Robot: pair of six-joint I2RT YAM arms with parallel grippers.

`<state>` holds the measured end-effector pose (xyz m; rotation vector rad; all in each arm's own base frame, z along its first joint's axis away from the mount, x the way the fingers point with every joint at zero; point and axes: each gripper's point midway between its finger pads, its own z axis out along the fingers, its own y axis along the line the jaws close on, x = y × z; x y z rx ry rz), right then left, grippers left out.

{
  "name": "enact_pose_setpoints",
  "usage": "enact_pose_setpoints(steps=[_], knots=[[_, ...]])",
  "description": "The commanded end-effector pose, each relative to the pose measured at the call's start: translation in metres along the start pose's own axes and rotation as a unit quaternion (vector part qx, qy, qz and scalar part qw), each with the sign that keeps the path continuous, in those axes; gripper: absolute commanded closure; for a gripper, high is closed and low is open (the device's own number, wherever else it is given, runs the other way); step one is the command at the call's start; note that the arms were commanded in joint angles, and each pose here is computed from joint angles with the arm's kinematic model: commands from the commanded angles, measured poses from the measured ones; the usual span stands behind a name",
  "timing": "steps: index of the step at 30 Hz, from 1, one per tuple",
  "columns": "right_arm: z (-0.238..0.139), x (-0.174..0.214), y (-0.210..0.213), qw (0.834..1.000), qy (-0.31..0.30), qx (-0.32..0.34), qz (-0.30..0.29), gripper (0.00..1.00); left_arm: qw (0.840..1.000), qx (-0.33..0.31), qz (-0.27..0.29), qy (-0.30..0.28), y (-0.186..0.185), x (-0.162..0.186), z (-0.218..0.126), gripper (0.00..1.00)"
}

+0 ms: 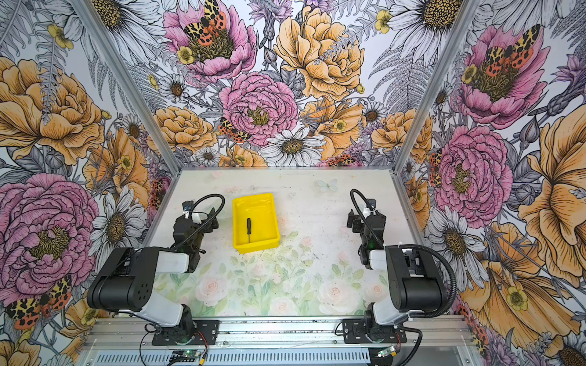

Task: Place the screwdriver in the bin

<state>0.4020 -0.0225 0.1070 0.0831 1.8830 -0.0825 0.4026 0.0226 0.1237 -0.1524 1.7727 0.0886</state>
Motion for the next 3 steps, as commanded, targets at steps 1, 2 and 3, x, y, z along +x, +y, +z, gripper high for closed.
enact_pose_setpoints(steps=[1, 2, 3], knots=[[-0.0006, -0.0038, 0.0011, 1.0, -0.013, 0.001, -0.005, 0.0, 1.0, 0.009, -0.001, -0.009, -0.0006, -0.0054, 0.0014, 0.01], [-0.0006, -0.0044, 0.001, 1.0, -0.013, 0.001, -0.005, 0.0, 1.0, 0.009, 0.003, -0.01, -0.0025, -0.0059, 0.0012, 0.01], [-0.0004, -0.0045, 0.001, 1.0, -0.013, 0.001, -0.005, 0.01, 1.0, 0.01, 0.004, -0.01, -0.0034, -0.0058, 0.001, 0.01]])
